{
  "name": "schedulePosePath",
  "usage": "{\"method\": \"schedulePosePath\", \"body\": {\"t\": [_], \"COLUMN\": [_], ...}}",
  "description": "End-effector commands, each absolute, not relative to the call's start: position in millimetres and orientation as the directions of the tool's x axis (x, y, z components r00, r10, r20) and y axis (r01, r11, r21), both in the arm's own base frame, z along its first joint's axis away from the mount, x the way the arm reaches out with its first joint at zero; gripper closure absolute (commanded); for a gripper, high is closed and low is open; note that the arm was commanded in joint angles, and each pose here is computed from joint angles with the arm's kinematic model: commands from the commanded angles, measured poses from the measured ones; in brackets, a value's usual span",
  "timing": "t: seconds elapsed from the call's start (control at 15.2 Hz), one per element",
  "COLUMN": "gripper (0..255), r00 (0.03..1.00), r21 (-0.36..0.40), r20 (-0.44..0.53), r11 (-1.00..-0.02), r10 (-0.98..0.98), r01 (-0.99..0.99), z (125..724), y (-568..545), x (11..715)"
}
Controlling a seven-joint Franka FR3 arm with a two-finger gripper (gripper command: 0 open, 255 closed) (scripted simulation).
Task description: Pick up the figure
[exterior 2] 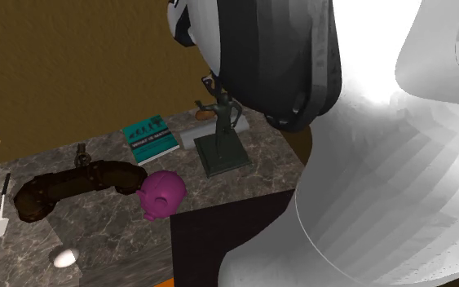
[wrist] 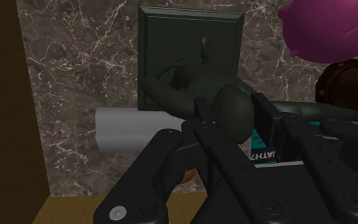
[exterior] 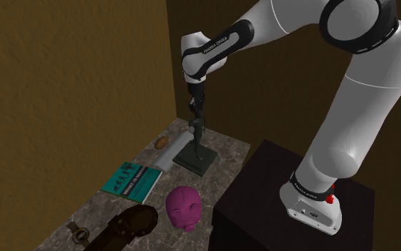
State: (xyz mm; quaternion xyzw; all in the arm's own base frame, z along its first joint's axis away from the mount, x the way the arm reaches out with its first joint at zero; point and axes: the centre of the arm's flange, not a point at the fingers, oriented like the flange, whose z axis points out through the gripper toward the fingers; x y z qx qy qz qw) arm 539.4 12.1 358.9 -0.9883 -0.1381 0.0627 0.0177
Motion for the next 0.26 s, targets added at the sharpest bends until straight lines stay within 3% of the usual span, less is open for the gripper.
{"method": "schedulePosePath", "body": {"t": [0.0,0.2], "gripper": [255,255], "r00": [0.954,0.954], "r21": [-0.052,-0.052], "r20": [-0.118,-0.118], "r11": [-0.961,-0.961], "r10": [0.275,0.275], "r01": [0.271,0.271], "z": [370.9,376.9], "y": [12.7,12.7], "x": [539.6,539.6]}}
